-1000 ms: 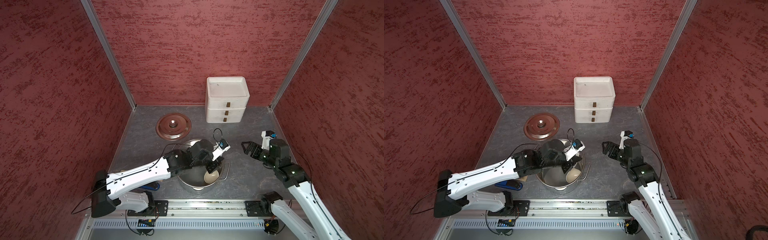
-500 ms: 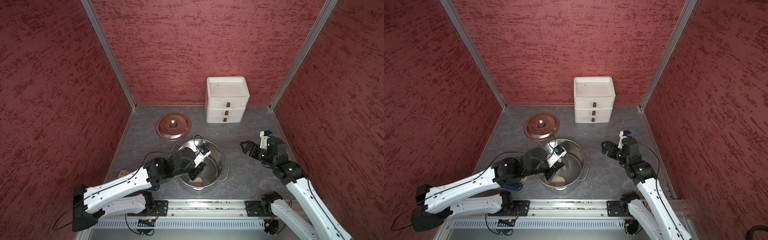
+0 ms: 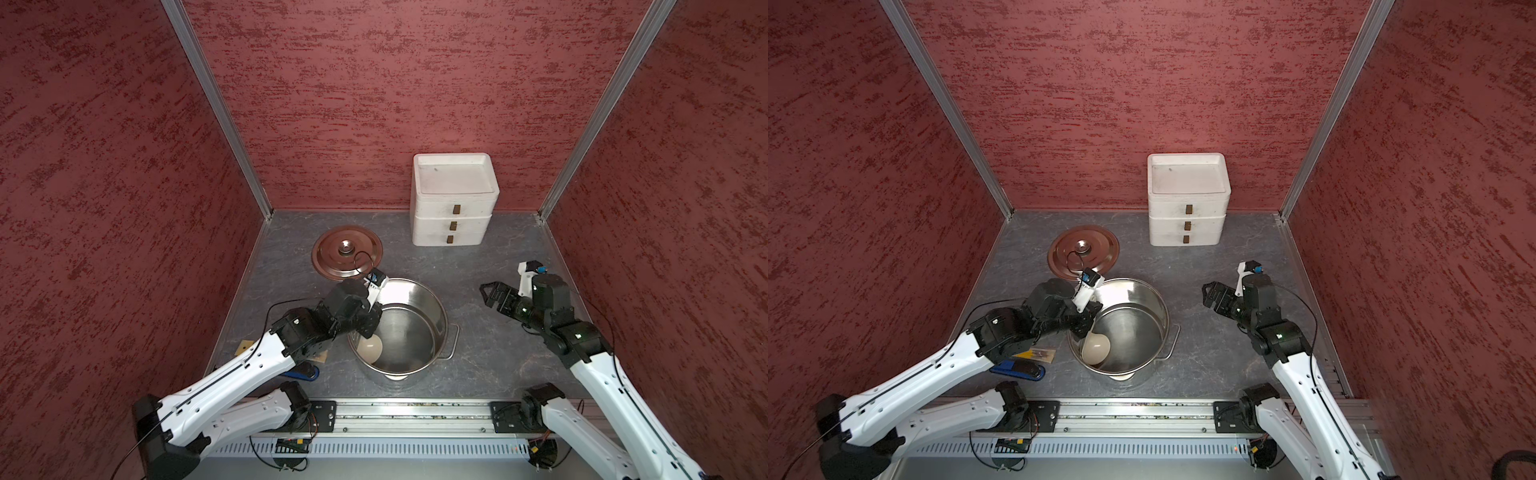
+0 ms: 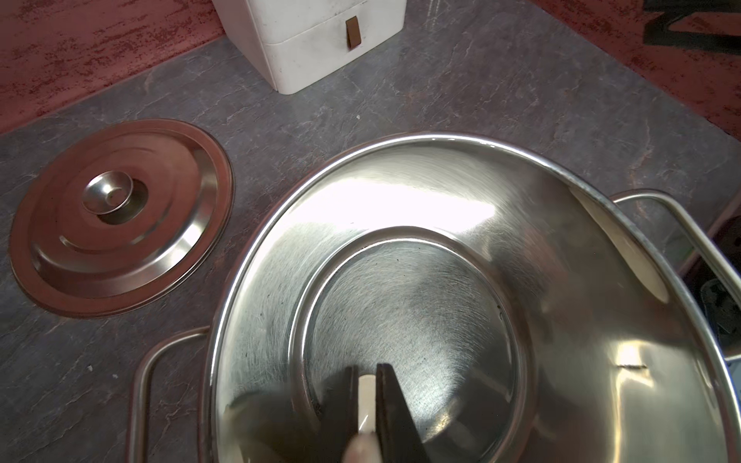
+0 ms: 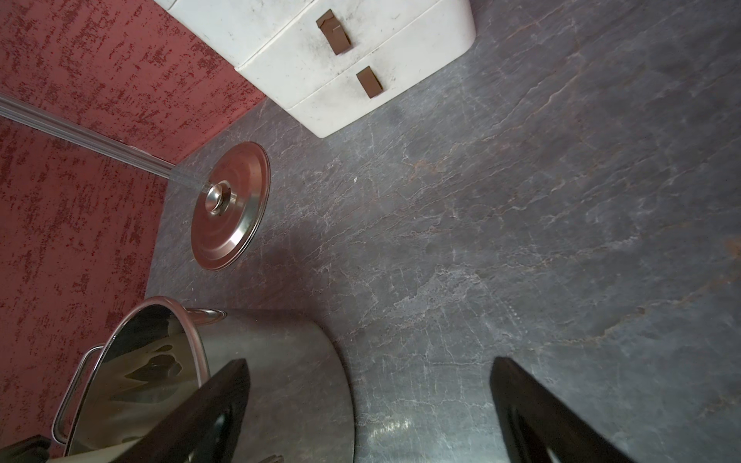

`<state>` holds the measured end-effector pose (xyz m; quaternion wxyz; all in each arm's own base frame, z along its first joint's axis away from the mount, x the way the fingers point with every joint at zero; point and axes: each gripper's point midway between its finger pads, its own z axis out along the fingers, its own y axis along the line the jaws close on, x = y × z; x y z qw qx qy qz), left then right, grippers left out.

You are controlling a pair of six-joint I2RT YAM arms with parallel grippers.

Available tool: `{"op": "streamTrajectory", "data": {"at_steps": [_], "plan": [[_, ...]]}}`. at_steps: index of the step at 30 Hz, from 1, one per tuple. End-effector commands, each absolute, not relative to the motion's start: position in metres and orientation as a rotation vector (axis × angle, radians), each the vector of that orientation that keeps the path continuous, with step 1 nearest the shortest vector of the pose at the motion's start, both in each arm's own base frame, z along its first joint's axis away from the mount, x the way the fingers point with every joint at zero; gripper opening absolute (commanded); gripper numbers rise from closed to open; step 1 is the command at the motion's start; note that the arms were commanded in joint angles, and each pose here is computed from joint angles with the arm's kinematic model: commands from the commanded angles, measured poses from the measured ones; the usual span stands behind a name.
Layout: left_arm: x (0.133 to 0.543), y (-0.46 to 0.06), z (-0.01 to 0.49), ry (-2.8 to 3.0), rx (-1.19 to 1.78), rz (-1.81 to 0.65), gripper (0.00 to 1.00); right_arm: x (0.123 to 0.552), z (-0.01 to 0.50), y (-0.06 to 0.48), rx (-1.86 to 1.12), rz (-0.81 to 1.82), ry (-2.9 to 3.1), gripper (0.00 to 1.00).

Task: Stir the soup with a spoon
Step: Stir the soup in the pan with a stick.

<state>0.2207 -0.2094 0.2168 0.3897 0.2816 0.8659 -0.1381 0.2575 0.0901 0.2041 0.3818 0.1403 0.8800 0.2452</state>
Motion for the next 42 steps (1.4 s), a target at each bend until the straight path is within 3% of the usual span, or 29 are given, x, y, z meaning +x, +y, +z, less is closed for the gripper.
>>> {"op": "streamTrajectory", "data": {"at_steps": [1, 12, 20, 30, 42], "plan": [[0.244, -0.210, 0.231, 2.159, 0.678, -0.300, 0.00, 0.265, 0.224, 0.089, 0.341, 0.622, 2.180, 0.98], [0.289, -0.267, 0.256, 2.077, 0.693, -0.383, 0.00, 0.256, 0.223, 0.084, 0.353, 0.606, 2.175, 0.99], [0.289, -0.337, 0.275, 1.964, 0.837, -0.470, 0.00, 0.253, 0.222, 0.084, 0.353, 0.606, 2.177, 0.98], [0.209, -0.382, 0.274, 1.858, 1.096, -0.659, 0.00, 0.248, 0.216, 0.081, 0.367, 0.605, 2.183, 0.98], [0.137, -0.328, 0.235, 1.989, 1.141, -0.654, 0.00, 0.255, 0.212, 0.087, 0.360, 0.627, 2.194, 0.98]]}}
